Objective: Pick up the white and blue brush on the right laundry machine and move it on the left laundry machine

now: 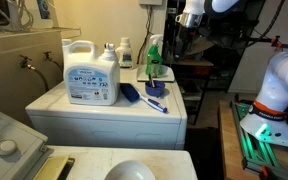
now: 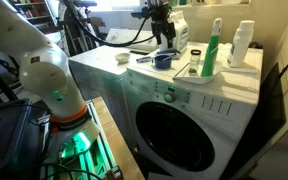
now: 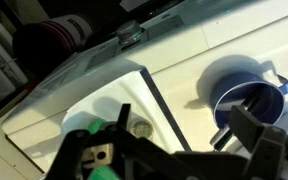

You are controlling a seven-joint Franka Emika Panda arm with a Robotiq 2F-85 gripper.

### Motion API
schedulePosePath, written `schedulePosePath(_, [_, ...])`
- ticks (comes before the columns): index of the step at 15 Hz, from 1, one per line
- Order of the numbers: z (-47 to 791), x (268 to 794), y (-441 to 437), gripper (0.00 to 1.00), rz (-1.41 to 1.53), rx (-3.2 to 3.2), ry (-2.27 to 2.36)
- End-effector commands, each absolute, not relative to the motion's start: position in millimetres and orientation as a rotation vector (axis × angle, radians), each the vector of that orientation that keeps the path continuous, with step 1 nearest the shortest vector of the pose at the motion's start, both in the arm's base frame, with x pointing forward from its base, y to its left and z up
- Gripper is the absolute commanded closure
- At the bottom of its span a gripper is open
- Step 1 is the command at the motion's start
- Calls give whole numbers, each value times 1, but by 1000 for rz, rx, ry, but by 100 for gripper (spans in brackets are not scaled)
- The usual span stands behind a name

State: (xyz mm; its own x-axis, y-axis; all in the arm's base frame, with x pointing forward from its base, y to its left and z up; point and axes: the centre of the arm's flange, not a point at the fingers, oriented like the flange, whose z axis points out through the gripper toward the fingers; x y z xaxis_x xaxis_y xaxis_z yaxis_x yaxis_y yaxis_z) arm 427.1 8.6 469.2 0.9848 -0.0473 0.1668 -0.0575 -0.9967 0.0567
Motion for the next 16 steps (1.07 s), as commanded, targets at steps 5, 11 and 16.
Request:
schedulePosePath(5, [469,427,9,0,256,3069,-81])
schedulePosePath(11, [450,449,83,0,102,3100,-238])
schedulePosePath(16, [444,462,200,0,91,3166,-415])
